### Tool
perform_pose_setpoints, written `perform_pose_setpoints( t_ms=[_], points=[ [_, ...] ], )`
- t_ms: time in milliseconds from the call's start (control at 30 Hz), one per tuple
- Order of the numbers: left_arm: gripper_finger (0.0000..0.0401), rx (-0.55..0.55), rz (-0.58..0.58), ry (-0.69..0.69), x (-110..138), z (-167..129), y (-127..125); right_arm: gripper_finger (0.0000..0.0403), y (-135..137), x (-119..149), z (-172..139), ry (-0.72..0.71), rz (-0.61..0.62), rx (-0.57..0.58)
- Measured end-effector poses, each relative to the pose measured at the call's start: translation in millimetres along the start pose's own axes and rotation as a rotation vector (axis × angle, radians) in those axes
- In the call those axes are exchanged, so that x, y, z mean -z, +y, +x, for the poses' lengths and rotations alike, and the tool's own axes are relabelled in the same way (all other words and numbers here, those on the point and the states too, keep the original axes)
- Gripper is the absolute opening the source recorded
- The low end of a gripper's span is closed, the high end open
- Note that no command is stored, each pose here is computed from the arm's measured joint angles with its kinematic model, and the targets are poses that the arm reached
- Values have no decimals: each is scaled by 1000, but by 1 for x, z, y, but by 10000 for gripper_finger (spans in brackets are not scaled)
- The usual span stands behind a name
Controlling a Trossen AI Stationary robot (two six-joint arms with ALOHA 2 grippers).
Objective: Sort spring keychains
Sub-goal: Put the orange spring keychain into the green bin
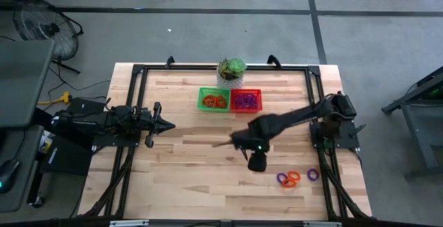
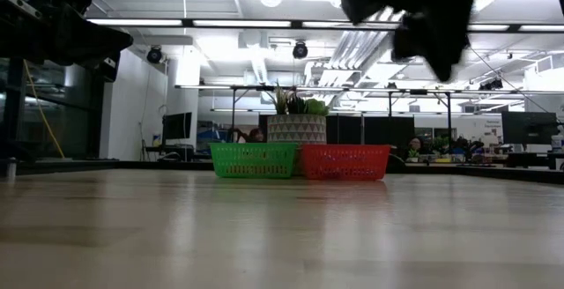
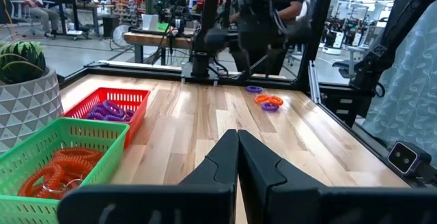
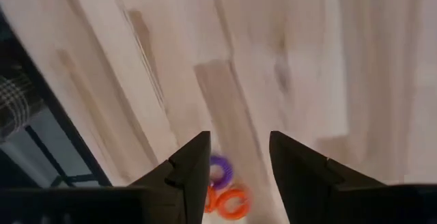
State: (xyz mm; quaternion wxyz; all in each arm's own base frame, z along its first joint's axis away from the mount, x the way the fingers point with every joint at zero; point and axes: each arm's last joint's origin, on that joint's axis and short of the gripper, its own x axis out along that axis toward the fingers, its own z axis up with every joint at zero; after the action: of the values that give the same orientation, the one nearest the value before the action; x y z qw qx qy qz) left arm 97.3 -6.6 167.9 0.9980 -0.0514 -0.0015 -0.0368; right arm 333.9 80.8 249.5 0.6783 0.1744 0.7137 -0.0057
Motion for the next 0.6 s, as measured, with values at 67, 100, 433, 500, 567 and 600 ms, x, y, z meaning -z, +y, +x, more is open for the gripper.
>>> perform_pose_setpoints(
  t_ms=[67, 100, 433, 500, 567, 600],
  points=[
    [0, 0, 0, 0, 0, 0, 0, 145, 4, 11, 13, 31, 54, 12],
    [0, 0, 0, 0, 0, 0, 0, 145, 6, 18, 19, 44, 83, 13],
    [0, 0, 0, 0, 0, 0, 0, 143, 0, 79, 59, -21, 468, -85],
    [0, 0, 0, 1, 0, 0, 0, 143, -5, 89, 64, -41, 534, -79],
    [0, 0, 0, 0, 0, 0, 0, 144, -11, 100, 69, -48, 606, -50],
    [0, 0, 0, 0, 0, 0, 0, 144, -15, 105, 72, -45, 647, -35]
  ],
)
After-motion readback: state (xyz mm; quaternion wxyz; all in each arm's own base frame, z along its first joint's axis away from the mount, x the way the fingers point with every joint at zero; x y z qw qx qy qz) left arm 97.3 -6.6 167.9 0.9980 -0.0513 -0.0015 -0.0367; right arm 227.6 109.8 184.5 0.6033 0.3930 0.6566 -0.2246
